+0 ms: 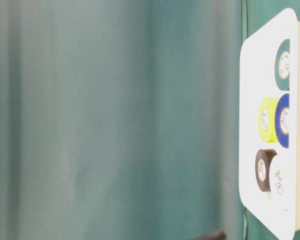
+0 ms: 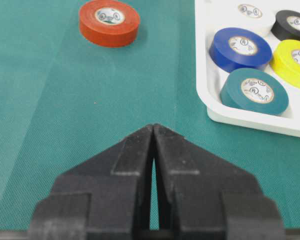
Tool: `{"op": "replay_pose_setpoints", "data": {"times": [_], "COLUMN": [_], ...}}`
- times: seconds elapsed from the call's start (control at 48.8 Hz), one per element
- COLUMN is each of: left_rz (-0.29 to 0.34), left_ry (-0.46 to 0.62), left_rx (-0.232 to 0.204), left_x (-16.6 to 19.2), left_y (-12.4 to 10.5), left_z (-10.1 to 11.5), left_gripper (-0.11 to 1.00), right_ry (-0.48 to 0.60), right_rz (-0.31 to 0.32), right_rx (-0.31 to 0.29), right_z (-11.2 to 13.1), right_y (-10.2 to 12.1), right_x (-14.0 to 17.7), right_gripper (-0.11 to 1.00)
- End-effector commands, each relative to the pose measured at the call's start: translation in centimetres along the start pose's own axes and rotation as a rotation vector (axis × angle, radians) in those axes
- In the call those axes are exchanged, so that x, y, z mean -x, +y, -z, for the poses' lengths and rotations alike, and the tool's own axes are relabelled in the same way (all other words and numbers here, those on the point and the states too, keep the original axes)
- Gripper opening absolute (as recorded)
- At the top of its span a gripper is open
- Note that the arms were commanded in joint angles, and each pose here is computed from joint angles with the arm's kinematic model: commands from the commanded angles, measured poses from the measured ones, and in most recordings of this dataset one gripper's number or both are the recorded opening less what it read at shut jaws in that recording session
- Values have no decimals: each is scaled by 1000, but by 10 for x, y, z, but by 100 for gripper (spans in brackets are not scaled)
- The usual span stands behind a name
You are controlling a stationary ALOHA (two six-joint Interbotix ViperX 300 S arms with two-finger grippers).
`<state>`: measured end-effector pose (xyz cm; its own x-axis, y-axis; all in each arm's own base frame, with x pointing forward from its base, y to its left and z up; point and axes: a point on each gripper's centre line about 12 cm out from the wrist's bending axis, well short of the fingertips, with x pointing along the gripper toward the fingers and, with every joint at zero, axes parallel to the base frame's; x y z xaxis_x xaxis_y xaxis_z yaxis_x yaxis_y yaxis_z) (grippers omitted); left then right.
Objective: Put the tape into the white case with the left arm.
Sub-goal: 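Release the teal roll and withdraw the left gripper leftward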
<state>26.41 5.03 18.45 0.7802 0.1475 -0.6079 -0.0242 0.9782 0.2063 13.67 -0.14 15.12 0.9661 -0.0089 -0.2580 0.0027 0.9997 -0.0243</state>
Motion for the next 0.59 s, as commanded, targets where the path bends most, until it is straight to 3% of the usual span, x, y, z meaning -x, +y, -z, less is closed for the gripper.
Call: {"op": "replay_pose_setpoints", "data": {"times": [0.0,0.267,0.574], "left_rz": [-9,-4,113], "left_ry": [-39,-77,-62], "left_rx": [4,12,-10], "left_x": [11,26,31], "left_y": [0,-5,-40], "left_z": [-1,2,9], "left_gripper": [84,84,84], "right_ry": [-12,-12,-12], "right_rz": [1,0,1], "right_rx": [3,2,1], "right_z": [-5,-5,-5], "right_y": [0,0,0], "right_x": [-1,-1,-1], "right_gripper": [-10,-10,-10]}}
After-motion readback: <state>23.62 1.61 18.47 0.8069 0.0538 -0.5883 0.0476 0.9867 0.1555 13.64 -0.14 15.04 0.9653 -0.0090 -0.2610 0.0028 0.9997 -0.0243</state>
